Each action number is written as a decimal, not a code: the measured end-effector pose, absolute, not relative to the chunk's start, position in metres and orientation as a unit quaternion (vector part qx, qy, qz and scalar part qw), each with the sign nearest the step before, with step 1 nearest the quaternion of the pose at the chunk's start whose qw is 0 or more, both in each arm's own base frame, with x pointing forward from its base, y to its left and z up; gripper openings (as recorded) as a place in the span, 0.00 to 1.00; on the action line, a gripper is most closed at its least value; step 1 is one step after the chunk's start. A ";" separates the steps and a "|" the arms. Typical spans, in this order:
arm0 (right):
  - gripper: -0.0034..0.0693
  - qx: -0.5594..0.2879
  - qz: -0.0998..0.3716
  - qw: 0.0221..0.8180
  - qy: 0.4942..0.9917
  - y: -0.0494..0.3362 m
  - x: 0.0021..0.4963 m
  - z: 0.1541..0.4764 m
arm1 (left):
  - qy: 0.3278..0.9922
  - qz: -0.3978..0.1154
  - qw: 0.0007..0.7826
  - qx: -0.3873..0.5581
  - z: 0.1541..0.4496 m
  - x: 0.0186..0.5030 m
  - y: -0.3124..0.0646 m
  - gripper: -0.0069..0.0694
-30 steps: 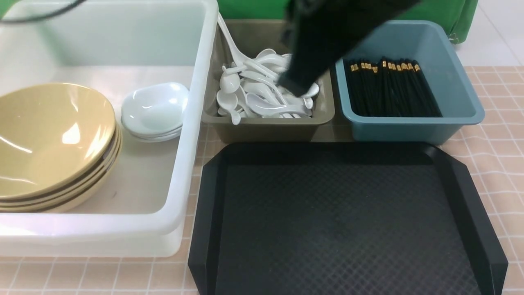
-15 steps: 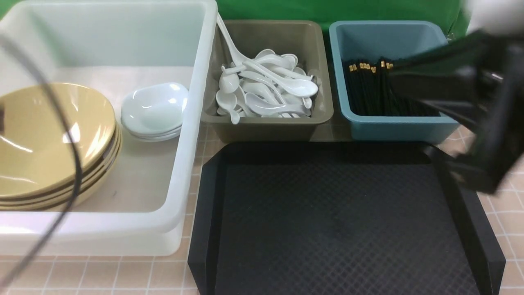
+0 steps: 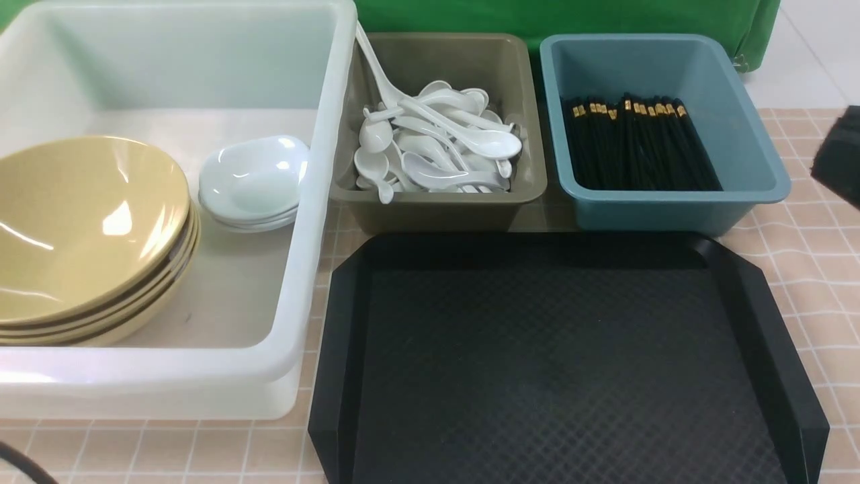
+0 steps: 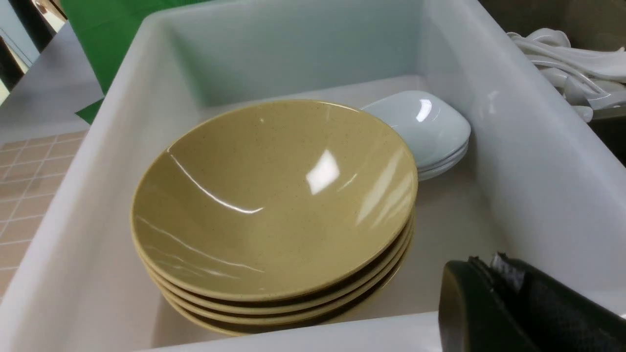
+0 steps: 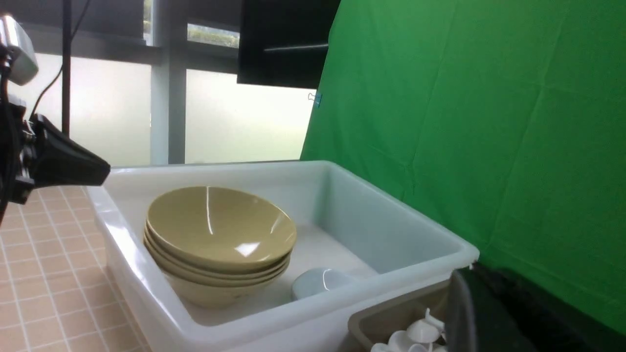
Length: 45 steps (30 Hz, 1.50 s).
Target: On brown table put chopsticks spoon bowls plates into blue grey white boxes.
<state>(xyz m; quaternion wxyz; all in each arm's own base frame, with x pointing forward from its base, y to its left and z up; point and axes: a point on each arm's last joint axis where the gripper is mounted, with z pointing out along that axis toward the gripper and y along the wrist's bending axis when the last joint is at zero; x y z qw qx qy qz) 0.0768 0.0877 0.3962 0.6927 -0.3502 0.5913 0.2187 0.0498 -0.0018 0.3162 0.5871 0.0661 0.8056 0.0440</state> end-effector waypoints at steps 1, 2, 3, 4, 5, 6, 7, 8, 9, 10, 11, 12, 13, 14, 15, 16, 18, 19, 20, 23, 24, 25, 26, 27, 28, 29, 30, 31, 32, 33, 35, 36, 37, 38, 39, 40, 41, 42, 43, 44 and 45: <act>0.16 -0.352 0.220 0.691 0.592 0.088 0.077 0.395 | 0.805 0.044 0.588 0.066 0.316 0.049 -0.002 0.10; 0.16 -0.351 0.219 0.690 0.595 0.088 0.077 0.393 | 0.804 0.044 0.589 0.066 0.316 0.048 -0.002 0.10; 0.16 -0.351 0.218 0.687 0.597 0.088 0.077 0.392 | 0.804 0.044 0.589 0.066 0.316 0.048 -0.002 0.10; 0.16 -0.352 0.217 0.685 0.600 0.088 0.077 0.391 | 0.804 0.044 0.589 0.066 0.315 0.048 -0.002 0.10; 0.16 -0.352 0.217 0.684 0.601 0.088 0.077 0.391 | 0.804 0.044 0.589 0.066 0.315 0.048 -0.002 0.10; 0.16 -0.352 0.215 0.681 0.605 0.088 0.078 0.390 | 0.804 0.044 0.589 0.066 0.315 0.048 -0.002 0.10; 0.17 -0.353 0.214 0.679 0.607 0.088 0.078 0.389 | 0.804 0.044 0.589 0.066 0.315 0.048 -0.002 0.10; 0.17 -0.354 0.213 0.676 0.610 0.087 0.078 0.388 | 0.804 0.044 0.589 0.066 0.315 0.048 -0.002 0.10; 0.17 -0.354 0.211 0.674 0.613 0.087 0.078 0.387 | 0.804 0.044 0.589 0.066 0.315 0.048 -0.002 0.10; 0.17 -0.354 0.212 0.673 0.615 0.087 0.078 0.387 | 0.804 0.044 0.589 0.066 0.315 0.048 -0.002 0.10; 0.17 -0.354 0.211 0.671 0.616 0.087 0.078 0.387 | 0.804 0.044 0.589 0.066 0.315 0.048 -0.002 0.10; 0.17 -0.354 0.211 0.671 0.616 0.087 0.078 0.387 | 0.804 0.044 0.589 0.066 0.315 0.048 -0.002 0.10; 0.17 -0.354 0.211 0.671 0.616 0.087 0.078 0.387 | 0.804 0.044 0.589 0.066 0.315 0.048 -0.002 0.10; 0.17 -0.354 0.211 0.671 0.616 0.087 0.078 0.386 | 0.804 0.044 0.589 0.066 0.315 0.048 -0.002 0.10; 0.17 -0.354 0.211 0.671 0.616 0.087 0.078 0.386 | 0.804 0.044 0.589 0.066 0.315 0.048 -0.002 0.10; 0.18 -0.354 0.211 0.671 0.616 0.087 0.078 0.386 | 0.804 0.044 0.589 0.066 0.315 0.048 -0.002 0.10; 0.18 -0.354 0.211 0.671 0.617 0.087 0.078 0.386 | 0.804 0.044 0.589 0.066 0.315 0.048 -0.002 0.10; 0.18 -0.354 0.211 0.671 0.617 0.087 0.078 0.386 | 0.804 0.044 0.589 0.066 0.315 0.048 -0.002 0.10; 0.18 -0.354 0.211 0.671 0.617 0.087 0.078 0.386 | 0.804 0.044 0.589 0.066 0.315 0.048 -0.002 0.10; 0.18 -0.354 0.211 0.671 0.617 0.087 0.078 0.386 | 0.804 0.044 0.589 0.066 0.315 0.048 -0.002 0.10; 0.18 -0.354 0.211 0.671 0.617 0.087 0.078 0.386 | 0.804 0.044 0.589 0.066 0.315 0.048 -0.002 0.10; 0.18 -0.354 0.211 0.671 0.617 0.087 0.078 0.386 | 0.804 0.044 0.589 0.066 0.315 0.048 -0.002 0.10; 0.18 -0.355 0.211 0.670 0.617 0.087 0.078 0.386 | 0.804 0.044 0.589 0.066 0.315 0.048 -0.002 0.10; 0.18 -0.355 0.211 0.670 0.617 0.087 0.078 0.385 | 0.804 0.044 0.589 0.066 0.315 0.048 -0.002 0.10; 0.18 -0.355 0.210 0.669 0.618 0.087 0.078 0.384 | 0.804 0.044 0.589 0.066 0.315 0.048 -0.002 0.10; 0.18 -0.355 0.210 0.669 0.618 0.086 0.077 0.382 | 0.804 0.044 0.589 0.066 0.315 0.048 -0.002 0.10; 0.18 -0.355 0.210 0.669 0.618 0.086 0.077 0.382 | 0.804 0.044 0.589 0.066 0.315 0.048 -0.002 0.10; 0.18 -0.359 0.214 0.666 0.617 0.084 0.076 0.377 | 0.804 0.044 0.589 0.066 0.315 0.048 -0.002 0.10; 0.15 -0.350 0.208 0.671 0.620 0.079 0.073 0.372 | 0.804 0.044 0.589 0.066 0.315 0.048 -0.002 0.10; 0.14 -0.346 0.209 0.670 0.622 0.077 0.072 0.368 | 0.804 0.044 0.589 0.066 0.315 0.048 -0.002 0.10; 0.10 -0.322 0.214 0.673 0.630 0.068 0.069 0.356 | 0.804 0.044 0.589 0.066 0.315 0.048 -0.002 0.10; 0.10 -0.306 0.213 0.679 0.632 0.063 0.067 0.352 | 0.804 0.044 0.589 0.066 0.315 0.048 -0.002 0.10; 0.10 -0.287 0.211 0.681 0.639 0.058 0.066 0.343 | 0.804 0.044 0.589 0.066 0.315 0.048 -0.002 0.10; 0.10 -0.266 0.205 0.688 0.644 0.052 0.065 0.335 | 0.804 0.044 0.589 0.066 0.315 0.048 -0.002 0.10; 0.10 -0.243 0.196 0.695 0.648 0.047 0.064 0.327 | 0.804 0.044 0.589 0.066 0.315 0.048 -0.002 0.10; 0.10 -0.223 0.187 0.704 0.648 0.042 0.063 0.323 | 0.804 0.044 0.589 0.066 0.315 0.048 -0.002 0.10; 0.10 -0.196 0.167 0.714 0.651 0.035 0.062 0.313 | 0.804 0.044 0.589 0.066 0.315 0.048 -0.002 0.10; 0.10 -0.176 0.155 0.719 0.654 0.031 0.061 0.306 | 0.804 0.044 0.589 0.066 0.315 0.048 -0.002 0.10; 0.10 -0.146 0.134 0.726 0.659 0.025 0.060 0.296 | 0.804 0.044 0.589 0.066 0.315 0.048 -0.002 0.10; 0.10 -0.122 0.124 0.727 0.665 0.021 0.059 0.288 | 0.804 0.044 0.589 0.066 0.315 0.048 -0.002 0.10; 0.10 -0.118 0.120 0.728 0.665 0.020 0.059 0.286 | 0.804 0.044 0.589 0.066 0.315 0.048 -0.002 0.10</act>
